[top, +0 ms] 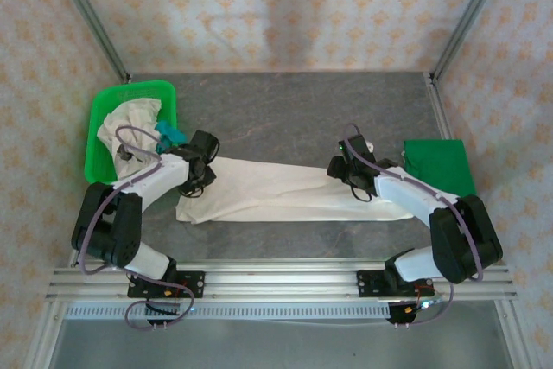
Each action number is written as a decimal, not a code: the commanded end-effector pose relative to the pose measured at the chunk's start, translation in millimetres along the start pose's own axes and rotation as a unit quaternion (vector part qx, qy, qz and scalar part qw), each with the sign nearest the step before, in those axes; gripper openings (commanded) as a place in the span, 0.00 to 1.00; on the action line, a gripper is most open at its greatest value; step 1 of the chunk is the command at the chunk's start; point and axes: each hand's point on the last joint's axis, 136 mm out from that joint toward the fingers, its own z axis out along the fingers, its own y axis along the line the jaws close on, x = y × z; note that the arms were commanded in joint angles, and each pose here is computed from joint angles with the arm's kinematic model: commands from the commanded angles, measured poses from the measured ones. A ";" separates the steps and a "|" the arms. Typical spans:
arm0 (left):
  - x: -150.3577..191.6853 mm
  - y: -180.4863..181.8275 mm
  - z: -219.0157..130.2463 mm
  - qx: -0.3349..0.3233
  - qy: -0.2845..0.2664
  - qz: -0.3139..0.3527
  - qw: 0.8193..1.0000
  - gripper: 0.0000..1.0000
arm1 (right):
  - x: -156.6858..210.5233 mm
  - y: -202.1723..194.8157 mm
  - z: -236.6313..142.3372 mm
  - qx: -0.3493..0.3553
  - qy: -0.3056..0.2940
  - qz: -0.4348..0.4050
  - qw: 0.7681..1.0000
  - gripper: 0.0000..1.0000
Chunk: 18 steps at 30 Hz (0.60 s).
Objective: Fold and stack the t-shirts
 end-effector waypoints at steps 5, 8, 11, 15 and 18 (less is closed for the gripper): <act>-11.6 3.3 -1.2 -0.010 -0.024 -0.005 1.000 0.06 | -11.9 7.7 -3.4 -0.003 -0.018 0.007 1.000 0.68; -14.0 2.6 -4.1 -0.006 -0.029 -0.002 1.000 0.00 | -13.2 9.0 -3.6 -0.004 -0.018 0.006 1.000 0.68; -20.4 1.3 -12.2 -0.003 -0.040 0.002 0.999 0.00 | -14.2 10.1 -3.5 -0.005 -0.019 0.005 1.000 0.68; -32.5 -1.4 -27.0 0.006 -0.063 0.005 0.998 0.00 | -15.6 11.9 -3.7 -0.008 -0.020 0.005 1.000 0.68; -40.0 -4.1 -34.9 0.013 -0.076 0.002 0.997 0.00 | -16.5 12.3 -3.3 -0.008 -0.021 0.006 1.000 0.68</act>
